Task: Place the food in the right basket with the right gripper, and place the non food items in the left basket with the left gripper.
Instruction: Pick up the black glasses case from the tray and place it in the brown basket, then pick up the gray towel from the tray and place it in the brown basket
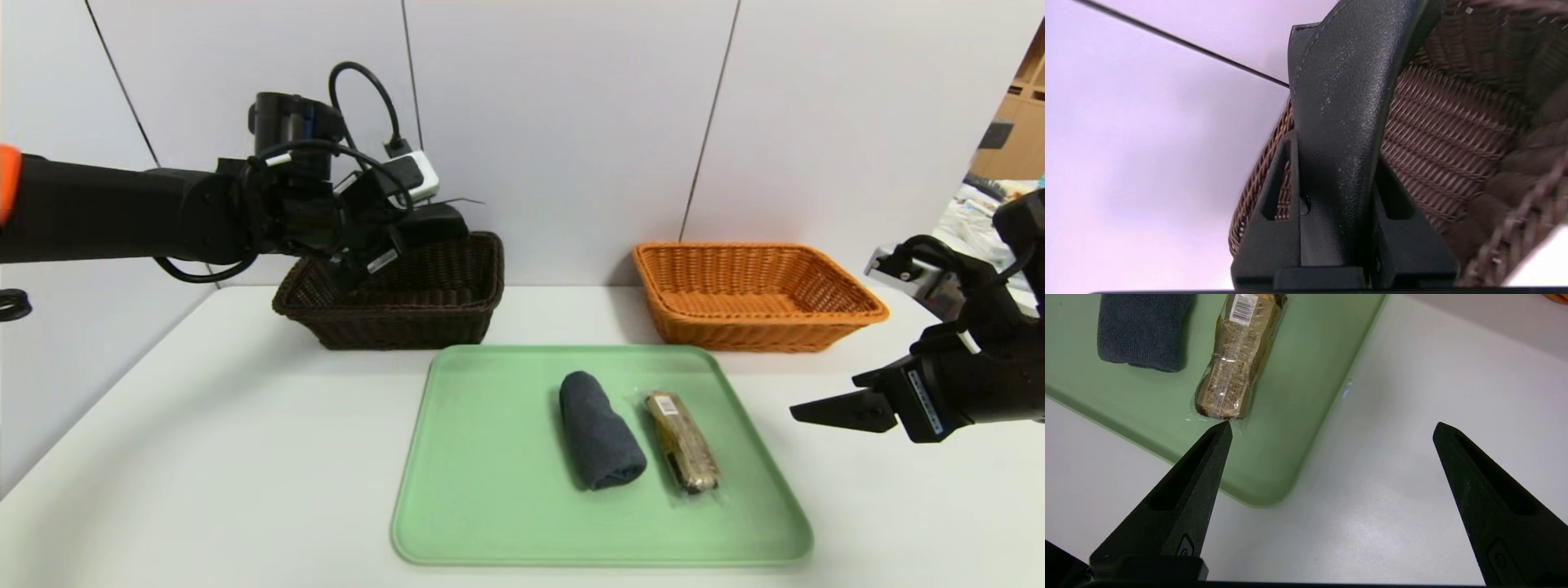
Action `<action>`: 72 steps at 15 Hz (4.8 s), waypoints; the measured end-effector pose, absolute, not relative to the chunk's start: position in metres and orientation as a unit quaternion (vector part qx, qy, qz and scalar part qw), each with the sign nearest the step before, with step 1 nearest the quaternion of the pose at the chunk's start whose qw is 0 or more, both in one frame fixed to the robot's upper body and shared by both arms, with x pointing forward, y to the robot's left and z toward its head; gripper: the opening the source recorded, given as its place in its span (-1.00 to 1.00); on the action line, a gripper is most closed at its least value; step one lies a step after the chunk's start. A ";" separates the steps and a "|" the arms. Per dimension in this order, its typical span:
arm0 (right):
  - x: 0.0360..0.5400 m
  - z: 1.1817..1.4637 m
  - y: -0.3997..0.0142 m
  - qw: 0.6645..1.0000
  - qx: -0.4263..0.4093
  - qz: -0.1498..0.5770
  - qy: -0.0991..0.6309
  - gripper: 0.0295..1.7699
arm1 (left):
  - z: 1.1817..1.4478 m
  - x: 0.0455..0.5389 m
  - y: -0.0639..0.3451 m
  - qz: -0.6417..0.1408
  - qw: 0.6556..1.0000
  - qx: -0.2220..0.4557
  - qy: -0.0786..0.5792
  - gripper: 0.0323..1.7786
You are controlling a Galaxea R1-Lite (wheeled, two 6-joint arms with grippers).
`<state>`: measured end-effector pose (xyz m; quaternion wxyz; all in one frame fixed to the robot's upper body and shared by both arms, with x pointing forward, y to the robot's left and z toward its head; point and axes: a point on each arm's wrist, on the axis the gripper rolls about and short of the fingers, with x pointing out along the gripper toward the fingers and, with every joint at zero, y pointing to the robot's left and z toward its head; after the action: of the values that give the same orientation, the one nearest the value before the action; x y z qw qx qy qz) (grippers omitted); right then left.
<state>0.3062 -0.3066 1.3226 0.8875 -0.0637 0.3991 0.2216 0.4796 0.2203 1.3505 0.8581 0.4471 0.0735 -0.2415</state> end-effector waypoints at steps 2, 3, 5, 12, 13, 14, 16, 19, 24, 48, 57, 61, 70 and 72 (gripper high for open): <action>0.305 1.319 -0.307 0.886 -0.062 0.221 0.403 0.92 | 1.343 0.492 0.224 -0.238 0.850 0.463 0.077 -0.56; 0.305 1.318 -0.307 0.887 -0.063 0.221 0.400 0.92 | 1.340 0.498 0.226 -0.235 0.848 0.468 0.077 -0.56; 0.305 1.316 -0.307 0.892 -0.064 0.221 0.390 0.92 | 1.338 0.510 0.229 -0.228 0.847 0.475 0.074 -0.56; 0.305 1.312 -0.307 0.891 -0.055 0.217 0.394 0.92 | 1.312 0.536 0.229 -0.234 0.843 0.476 0.093 -0.56; 0.305 1.312 -0.307 0.891 -0.053 0.216 0.395 0.92 | 1.311 0.537 0.229 -0.237 0.843 0.474 0.093 -0.56; 0.305 1.312 -0.307 0.891 -0.053 0.216 0.396 0.92 | 1.311 0.537 0.229 -0.239 0.843 0.473 0.091 -0.56; 0.305 1.312 -0.307 0.891 -0.053 0.216 0.395 0.92 | 1.311 0.537 0.229 -0.240 0.843 0.473 0.090 -0.56; 0.305 1.313 -0.307 0.892 -0.052 0.216 0.395 0.92 | 1.311 0.537 0.228 -0.242 0.843 0.472 0.091 -0.25; 0.305 1.312 -0.307 0.892 -0.051 0.216 0.395 0.92 | 1.317 0.534 0.229 -0.240 0.845 0.470 0.087 0.30; 0.306 1.311 -0.310 0.904 -0.035 0.201 0.377 0.92 | 1.338 0.342 0.055 -0.218 0.922 0.152 0.283 0.88; 0.310 1.307 -0.311 0.901 -0.033 0.199 0.384 0.92 | 1.301 0.330 0.004 -0.180 0.928 0.083 0.316 0.90; 0.310 1.305 -0.312 0.900 -0.031 0.196 0.388 0.92 | 1.277 0.335 -0.008 -0.151 0.928 0.071 0.333 0.90; 0.309 1.303 -0.313 0.899 -0.029 0.196 0.390 0.92 | 1.248 0.343 -0.019 -0.131 0.923 0.059 0.358 0.90; 0.309 1.303 -0.314 0.900 -0.029 0.194 0.390 0.92 | 1.246 0.343 -0.019 -0.130 0.922 0.058 0.360 0.90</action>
<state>0.3093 -0.3141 1.3028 0.8995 -0.0287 0.3904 0.1940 0.3430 -0.0194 1.2463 0.9220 0.0578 0.3600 -0.1304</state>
